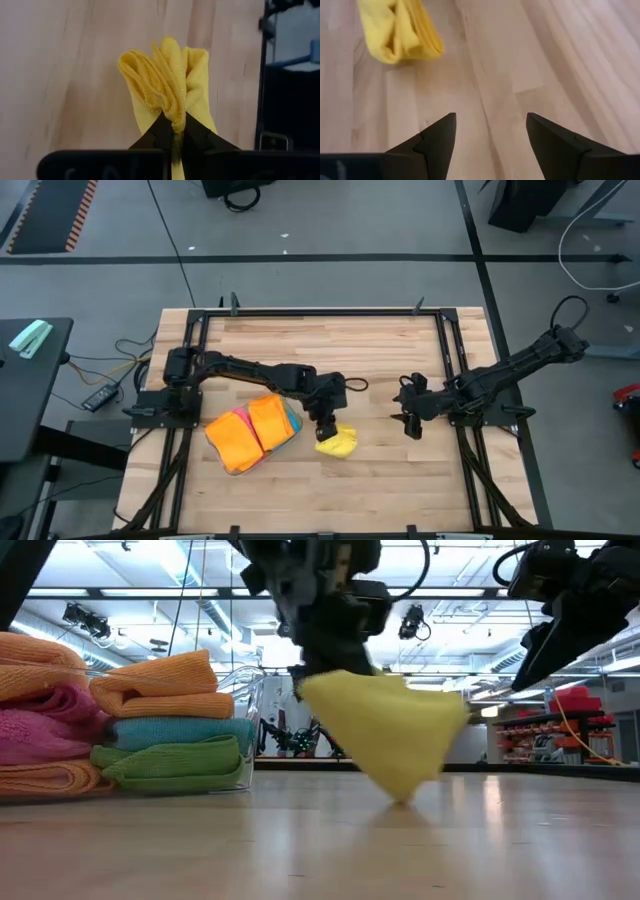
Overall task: Fold microfiber towels
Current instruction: Put the folded yellow microfiber cloth into the transparent bin
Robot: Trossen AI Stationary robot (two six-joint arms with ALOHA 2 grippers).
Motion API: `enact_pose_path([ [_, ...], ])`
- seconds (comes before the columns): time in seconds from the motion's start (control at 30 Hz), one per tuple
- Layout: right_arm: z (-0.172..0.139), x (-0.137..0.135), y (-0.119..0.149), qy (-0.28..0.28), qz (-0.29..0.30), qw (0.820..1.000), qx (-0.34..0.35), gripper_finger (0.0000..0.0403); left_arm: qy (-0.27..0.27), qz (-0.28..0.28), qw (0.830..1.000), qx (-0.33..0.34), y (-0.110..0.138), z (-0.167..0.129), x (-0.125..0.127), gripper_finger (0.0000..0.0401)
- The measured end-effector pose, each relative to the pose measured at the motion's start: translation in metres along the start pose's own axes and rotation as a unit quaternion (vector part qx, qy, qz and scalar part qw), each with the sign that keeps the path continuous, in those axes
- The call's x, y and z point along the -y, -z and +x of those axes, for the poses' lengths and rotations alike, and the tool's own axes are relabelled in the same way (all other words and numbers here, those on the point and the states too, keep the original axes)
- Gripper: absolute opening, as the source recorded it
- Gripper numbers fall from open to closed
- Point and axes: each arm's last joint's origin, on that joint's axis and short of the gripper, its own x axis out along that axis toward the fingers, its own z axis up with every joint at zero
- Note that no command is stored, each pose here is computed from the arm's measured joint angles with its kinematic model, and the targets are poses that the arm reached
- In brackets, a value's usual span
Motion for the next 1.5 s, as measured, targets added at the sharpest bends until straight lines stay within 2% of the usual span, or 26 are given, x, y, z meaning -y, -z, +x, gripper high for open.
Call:
enact_pose_path([
  [0.27,0.001,-0.002,-0.005,0.006,-0.012,0.999,0.033,0.0248,-0.017,-0.042,0.998,-0.040,0.011,-0.035,0.013,0.0021],
  [0.47,0.003,-0.004,-0.006,0.006,-0.010,0.999,0.034,0.0248,-0.033,-0.053,0.994,-0.090,0.029,-0.073,0.027,0.0019],
  [0.63,0.004,-0.005,-0.008,0.004,-0.005,0.999,0.044,0.0248,-0.041,-0.034,0.991,-0.122,0.041,-0.097,0.041,0.0025],
  [0.83,0.007,-0.005,-0.012,0.005,0.006,0.998,0.058,0.0248,-0.044,0.018,0.982,-0.181,0.046,-0.123,0.053,0.0022],
  [1.0,0.008,-0.006,-0.013,0.003,0.008,0.998,0.061,0.0248,-0.045,0.061,0.972,-0.223,0.051,-0.130,0.044,0.0021],
  [1.23,0.013,-0.008,-0.013,0.007,0.005,0.998,0.055,0.0248,0.004,0.087,0.970,-0.228,0.048,-0.133,0.018,0.0019],
  [1.33,0.013,-0.008,-0.013,0.008,0.004,0.999,0.053,0.0248,0.016,0.107,0.971,-0.214,0.047,-0.129,0.004,0.0019],
  [1.5,0.013,-0.009,-0.013,0.006,0.003,0.999,0.054,0.0248,0.035,0.132,0.964,-0.229,0.062,-0.113,-0.020,0.0019],
])
